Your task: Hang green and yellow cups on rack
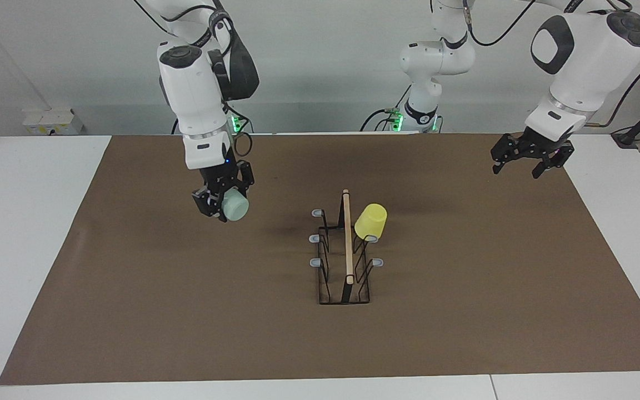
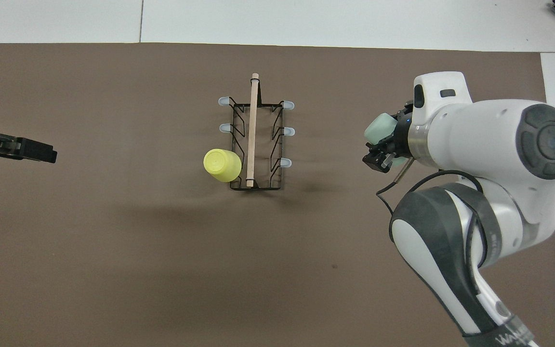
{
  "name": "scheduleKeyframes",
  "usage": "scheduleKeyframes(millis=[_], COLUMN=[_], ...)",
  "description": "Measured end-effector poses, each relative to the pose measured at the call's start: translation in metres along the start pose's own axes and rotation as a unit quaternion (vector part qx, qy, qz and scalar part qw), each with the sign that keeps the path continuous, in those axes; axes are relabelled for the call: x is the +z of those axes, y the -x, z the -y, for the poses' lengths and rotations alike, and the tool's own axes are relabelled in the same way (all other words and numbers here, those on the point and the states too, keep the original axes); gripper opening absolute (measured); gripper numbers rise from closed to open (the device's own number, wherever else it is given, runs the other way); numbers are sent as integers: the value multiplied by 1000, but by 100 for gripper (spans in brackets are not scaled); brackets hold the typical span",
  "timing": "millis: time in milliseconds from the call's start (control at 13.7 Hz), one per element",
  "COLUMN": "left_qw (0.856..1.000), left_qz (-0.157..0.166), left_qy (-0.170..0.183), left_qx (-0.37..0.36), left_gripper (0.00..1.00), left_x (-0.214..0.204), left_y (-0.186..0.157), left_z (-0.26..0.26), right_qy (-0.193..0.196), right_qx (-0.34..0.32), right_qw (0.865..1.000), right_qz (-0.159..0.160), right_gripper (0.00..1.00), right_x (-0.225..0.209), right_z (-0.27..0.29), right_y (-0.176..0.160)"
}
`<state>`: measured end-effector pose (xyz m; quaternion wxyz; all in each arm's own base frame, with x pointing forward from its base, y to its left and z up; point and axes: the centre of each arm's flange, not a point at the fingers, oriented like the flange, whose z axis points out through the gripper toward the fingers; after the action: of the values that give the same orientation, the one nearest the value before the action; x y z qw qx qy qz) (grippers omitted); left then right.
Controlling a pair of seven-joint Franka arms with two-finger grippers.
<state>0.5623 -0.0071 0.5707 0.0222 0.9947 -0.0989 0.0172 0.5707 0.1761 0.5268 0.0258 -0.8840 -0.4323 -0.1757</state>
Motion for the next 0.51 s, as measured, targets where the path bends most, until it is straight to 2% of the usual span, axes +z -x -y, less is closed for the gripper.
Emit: scheduleKeyframes(millis=[220, 512], left_qw=[1000, 1000], left_qz=[7, 19], left_qy=[2, 4], left_qx=[7, 10], left_gripper=[100, 100], left_x=[-6, -14], left_y=[0, 2], left_z=[-7, -11], right_qy=[-64, -145], right_qx=[-16, -15], right_qw=[996, 981], right_qz=[-65, -129], right_gripper=[66, 66], right_x=[-25, -27], right_z=[7, -13], right_y=[0, 21])
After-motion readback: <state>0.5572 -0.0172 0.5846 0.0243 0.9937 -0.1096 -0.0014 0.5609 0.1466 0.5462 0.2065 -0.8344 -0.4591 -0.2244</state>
